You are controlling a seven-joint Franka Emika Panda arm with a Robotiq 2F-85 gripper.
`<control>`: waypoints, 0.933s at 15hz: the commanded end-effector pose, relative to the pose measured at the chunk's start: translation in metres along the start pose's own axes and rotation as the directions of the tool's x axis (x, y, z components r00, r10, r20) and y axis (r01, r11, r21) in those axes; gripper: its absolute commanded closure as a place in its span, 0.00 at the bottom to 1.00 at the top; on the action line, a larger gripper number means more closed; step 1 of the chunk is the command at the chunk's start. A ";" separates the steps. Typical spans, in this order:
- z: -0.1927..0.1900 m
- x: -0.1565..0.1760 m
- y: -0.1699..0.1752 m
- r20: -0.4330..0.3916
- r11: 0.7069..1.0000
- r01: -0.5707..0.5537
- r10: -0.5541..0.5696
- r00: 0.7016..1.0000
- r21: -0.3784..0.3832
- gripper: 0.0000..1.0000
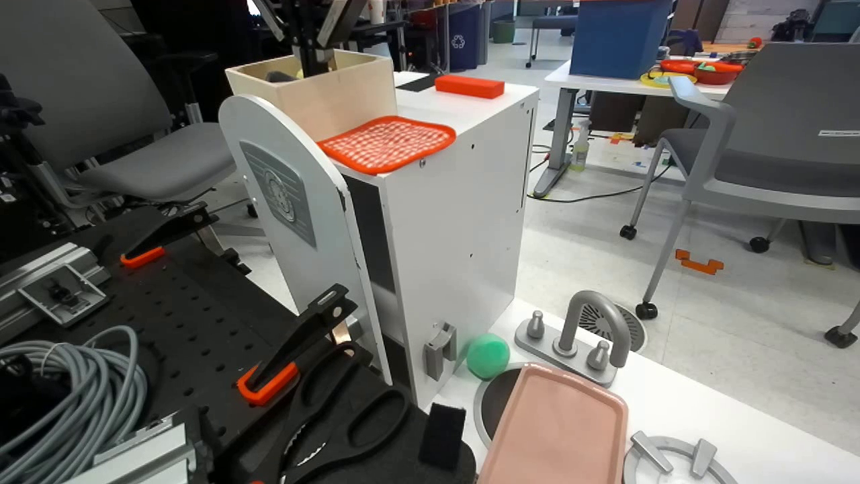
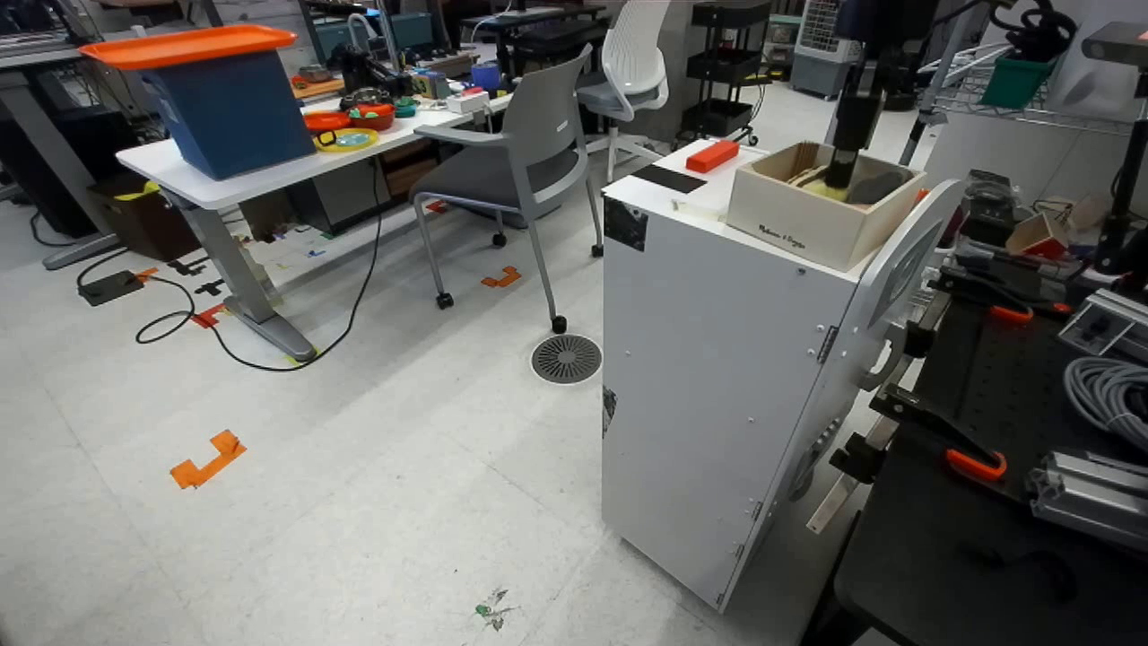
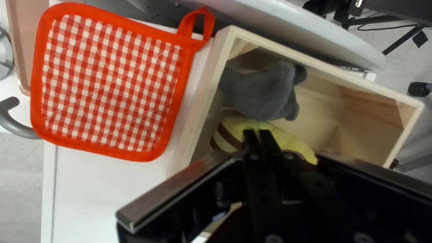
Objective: Put the grey plushy in the box, remove the yellow plushy from the box and put it on top of the cupboard, and then put the oven mitt on the tray
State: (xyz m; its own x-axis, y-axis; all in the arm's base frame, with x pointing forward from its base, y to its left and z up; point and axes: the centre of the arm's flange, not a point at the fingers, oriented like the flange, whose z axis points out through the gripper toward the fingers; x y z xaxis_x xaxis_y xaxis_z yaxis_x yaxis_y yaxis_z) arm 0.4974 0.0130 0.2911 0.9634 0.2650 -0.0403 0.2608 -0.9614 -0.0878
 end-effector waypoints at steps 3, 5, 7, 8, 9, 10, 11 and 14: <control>-0.006 0.005 0.001 0.007 1.000 0.022 -0.022 1.000 0.000 0.99; -0.009 0.005 0.000 0.001 1.000 0.024 -0.024 1.000 0.000 0.99; -0.014 0.004 -0.002 -0.007 1.000 0.027 -0.027 1.000 -0.004 0.99; -0.017 0.003 -0.003 -0.011 1.000 0.029 -0.029 1.000 -0.010 0.99; -0.022 0.002 -0.006 -0.020 0.999 0.035 -0.035 0.999 -0.009 0.99; -0.026 0.001 -0.008 -0.027 0.999 0.042 -0.042 0.999 -0.008 0.99; -0.032 -0.001 -0.011 -0.038 0.999 0.048 -0.049 0.998 -0.011 0.99; -0.051 -0.005 -0.017 -0.076 0.998 0.060 -0.062 0.995 -0.024 0.99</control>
State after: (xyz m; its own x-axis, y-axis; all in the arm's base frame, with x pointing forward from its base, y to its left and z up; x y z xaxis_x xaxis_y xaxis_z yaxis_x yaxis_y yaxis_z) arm 0.5021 0.0216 0.3174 0.9561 0.2926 0.0136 0.2928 -0.9533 -0.0744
